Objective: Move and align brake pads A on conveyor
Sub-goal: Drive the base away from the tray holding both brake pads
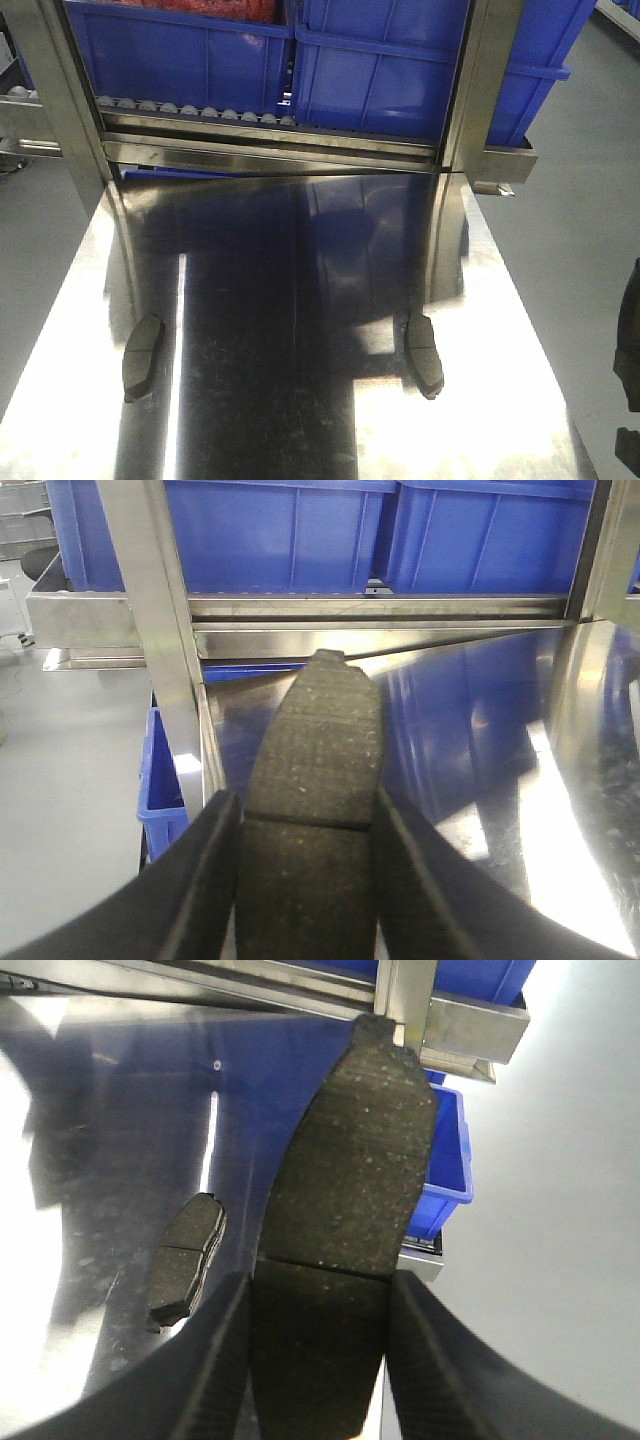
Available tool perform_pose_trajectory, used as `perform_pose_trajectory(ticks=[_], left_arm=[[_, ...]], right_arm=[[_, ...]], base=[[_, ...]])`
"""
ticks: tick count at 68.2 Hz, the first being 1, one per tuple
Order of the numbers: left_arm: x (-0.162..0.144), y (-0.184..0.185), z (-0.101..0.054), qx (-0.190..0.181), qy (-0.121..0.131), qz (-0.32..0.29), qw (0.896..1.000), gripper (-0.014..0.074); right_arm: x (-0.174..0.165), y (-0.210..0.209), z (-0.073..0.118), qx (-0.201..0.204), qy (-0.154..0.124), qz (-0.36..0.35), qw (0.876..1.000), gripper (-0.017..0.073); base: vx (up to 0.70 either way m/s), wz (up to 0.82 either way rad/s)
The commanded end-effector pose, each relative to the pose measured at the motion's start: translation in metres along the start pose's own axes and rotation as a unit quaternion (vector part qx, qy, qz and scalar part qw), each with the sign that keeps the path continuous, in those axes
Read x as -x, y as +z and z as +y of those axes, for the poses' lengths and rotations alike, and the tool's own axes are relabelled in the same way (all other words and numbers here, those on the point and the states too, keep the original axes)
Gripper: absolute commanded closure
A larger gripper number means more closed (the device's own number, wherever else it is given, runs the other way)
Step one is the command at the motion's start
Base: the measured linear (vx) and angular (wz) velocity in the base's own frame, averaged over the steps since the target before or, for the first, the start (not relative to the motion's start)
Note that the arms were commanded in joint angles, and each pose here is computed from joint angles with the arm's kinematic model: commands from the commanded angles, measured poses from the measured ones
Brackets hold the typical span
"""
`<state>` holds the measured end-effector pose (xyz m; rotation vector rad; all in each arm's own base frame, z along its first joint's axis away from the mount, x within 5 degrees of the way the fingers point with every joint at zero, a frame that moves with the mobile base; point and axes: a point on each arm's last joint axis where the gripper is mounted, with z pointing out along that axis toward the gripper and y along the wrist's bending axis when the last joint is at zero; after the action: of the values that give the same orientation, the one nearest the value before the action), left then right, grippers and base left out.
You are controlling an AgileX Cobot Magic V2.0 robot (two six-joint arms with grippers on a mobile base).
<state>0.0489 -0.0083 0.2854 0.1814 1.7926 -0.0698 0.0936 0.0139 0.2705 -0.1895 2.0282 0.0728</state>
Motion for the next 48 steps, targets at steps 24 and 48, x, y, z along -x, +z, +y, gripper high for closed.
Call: perform_pose_trajectory(ticks=[24, 48], left_arm=[[0.0171, -0.0031, 0.0005, -0.001, -0.008, -0.061, 0.998, 0.0447], [0.0171, -0.0031, 0.0005, -0.001, -0.008, -0.061, 0.998, 0.0447]], right_arm=[[0.0150, -0.0046, -0.0013, -0.006, -0.005, -0.047, 0.999, 0.0559], [0.0150, -0.0046, -0.0013, -0.006, -0.005, -0.047, 0.999, 0.0557]], base=[[0.00, 0.00], [0.00, 0.00]])
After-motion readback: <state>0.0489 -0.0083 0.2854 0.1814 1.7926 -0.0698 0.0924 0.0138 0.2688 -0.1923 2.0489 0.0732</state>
